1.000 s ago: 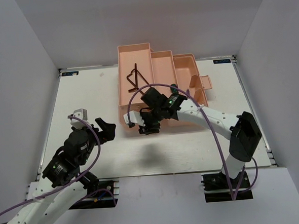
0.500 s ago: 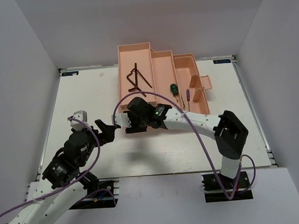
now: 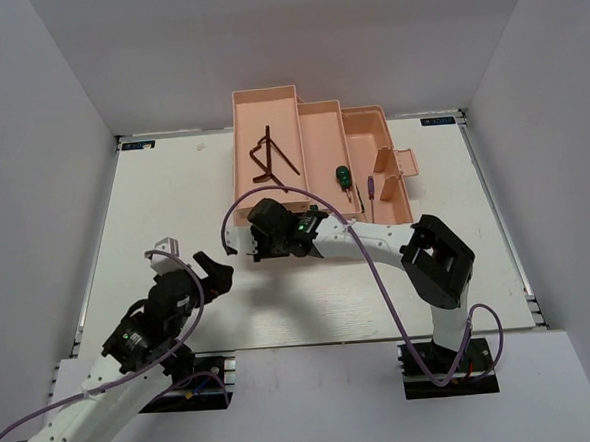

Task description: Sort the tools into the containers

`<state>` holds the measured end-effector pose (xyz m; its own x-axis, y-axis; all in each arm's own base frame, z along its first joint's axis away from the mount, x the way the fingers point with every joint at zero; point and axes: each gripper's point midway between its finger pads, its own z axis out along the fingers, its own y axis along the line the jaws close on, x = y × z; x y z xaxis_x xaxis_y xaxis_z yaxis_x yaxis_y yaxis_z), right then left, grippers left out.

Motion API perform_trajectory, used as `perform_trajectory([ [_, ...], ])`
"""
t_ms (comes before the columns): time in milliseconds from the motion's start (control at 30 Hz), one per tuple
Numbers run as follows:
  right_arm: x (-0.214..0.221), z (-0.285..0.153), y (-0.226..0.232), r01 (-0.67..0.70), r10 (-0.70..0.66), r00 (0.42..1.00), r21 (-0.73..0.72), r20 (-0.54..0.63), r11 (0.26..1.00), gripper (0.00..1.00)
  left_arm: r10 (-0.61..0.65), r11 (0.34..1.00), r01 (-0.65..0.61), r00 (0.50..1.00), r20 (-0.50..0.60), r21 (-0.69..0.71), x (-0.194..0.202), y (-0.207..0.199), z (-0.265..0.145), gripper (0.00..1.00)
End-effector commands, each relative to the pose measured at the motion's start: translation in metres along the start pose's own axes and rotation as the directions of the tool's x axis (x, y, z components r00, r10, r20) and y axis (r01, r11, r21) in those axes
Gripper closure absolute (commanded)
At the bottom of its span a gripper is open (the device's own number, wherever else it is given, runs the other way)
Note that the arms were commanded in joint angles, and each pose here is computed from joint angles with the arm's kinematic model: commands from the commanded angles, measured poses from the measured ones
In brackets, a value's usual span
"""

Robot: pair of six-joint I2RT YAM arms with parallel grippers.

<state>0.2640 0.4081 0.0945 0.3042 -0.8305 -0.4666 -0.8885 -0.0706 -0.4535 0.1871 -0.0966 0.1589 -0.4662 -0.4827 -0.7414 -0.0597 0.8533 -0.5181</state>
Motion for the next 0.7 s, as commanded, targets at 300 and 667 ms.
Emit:
perform_trajectory([
  [300, -0.061, -0.100, -0.058, -0.084, 0.065, 0.984, 0.106, 0.167, 0.991, 1.00, -0.211, 0.971, 0.215, 0.976, -0.049, 0.103, 0.059, -0.010, 0.061, 0.03],
  [667, -0.071, -0.146, -0.068, -0.166, 0.134, 0.957, 0.107, 0.255, 0.980, 1.00, -0.108, 0.976, 0.097, 0.993, 0.048, 0.196, 0.054, -0.017, 0.080, 0.50],
])
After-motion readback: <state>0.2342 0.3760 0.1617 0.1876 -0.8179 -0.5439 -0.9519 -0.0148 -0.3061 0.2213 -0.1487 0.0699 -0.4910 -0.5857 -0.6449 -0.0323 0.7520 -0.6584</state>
